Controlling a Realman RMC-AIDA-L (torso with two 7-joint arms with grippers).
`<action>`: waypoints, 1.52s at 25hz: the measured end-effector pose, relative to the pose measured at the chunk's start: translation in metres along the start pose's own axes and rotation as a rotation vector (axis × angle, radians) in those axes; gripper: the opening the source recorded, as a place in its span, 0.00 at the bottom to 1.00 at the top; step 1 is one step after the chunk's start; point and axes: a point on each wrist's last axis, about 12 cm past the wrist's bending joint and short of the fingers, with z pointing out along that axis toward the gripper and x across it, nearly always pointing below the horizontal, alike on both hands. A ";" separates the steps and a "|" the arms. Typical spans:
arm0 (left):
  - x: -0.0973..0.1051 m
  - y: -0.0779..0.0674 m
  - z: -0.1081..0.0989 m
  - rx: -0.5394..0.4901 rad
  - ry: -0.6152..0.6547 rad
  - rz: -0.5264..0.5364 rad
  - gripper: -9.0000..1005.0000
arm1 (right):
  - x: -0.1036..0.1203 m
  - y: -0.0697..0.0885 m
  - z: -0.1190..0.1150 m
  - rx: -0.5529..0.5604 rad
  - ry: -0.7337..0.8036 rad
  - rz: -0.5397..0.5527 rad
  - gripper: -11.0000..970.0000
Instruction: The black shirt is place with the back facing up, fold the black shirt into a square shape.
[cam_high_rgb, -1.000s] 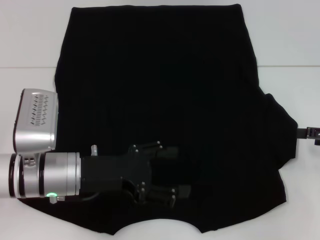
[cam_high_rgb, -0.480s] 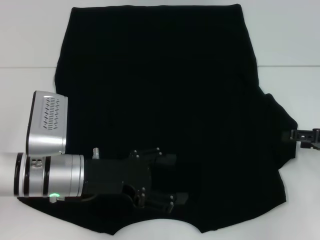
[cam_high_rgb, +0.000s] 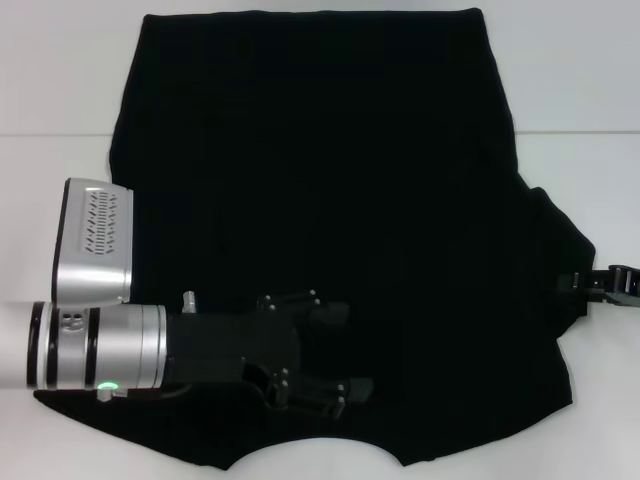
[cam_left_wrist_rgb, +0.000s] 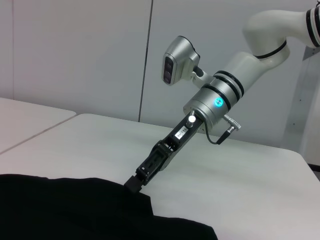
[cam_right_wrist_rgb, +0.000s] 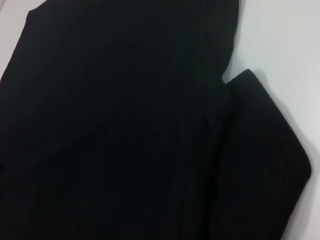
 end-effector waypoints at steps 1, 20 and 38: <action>0.000 0.000 0.000 0.000 0.000 0.000 0.94 | 0.000 0.000 0.000 -0.001 -0.002 0.002 0.83; 0.002 -0.001 -0.001 -0.009 -0.010 -0.006 0.94 | 0.005 -0.005 -0.002 -0.003 -0.054 0.008 0.03; 0.006 -0.006 -0.003 -0.007 -0.020 -0.027 0.94 | 0.022 -0.037 -0.034 0.007 -0.216 0.067 0.02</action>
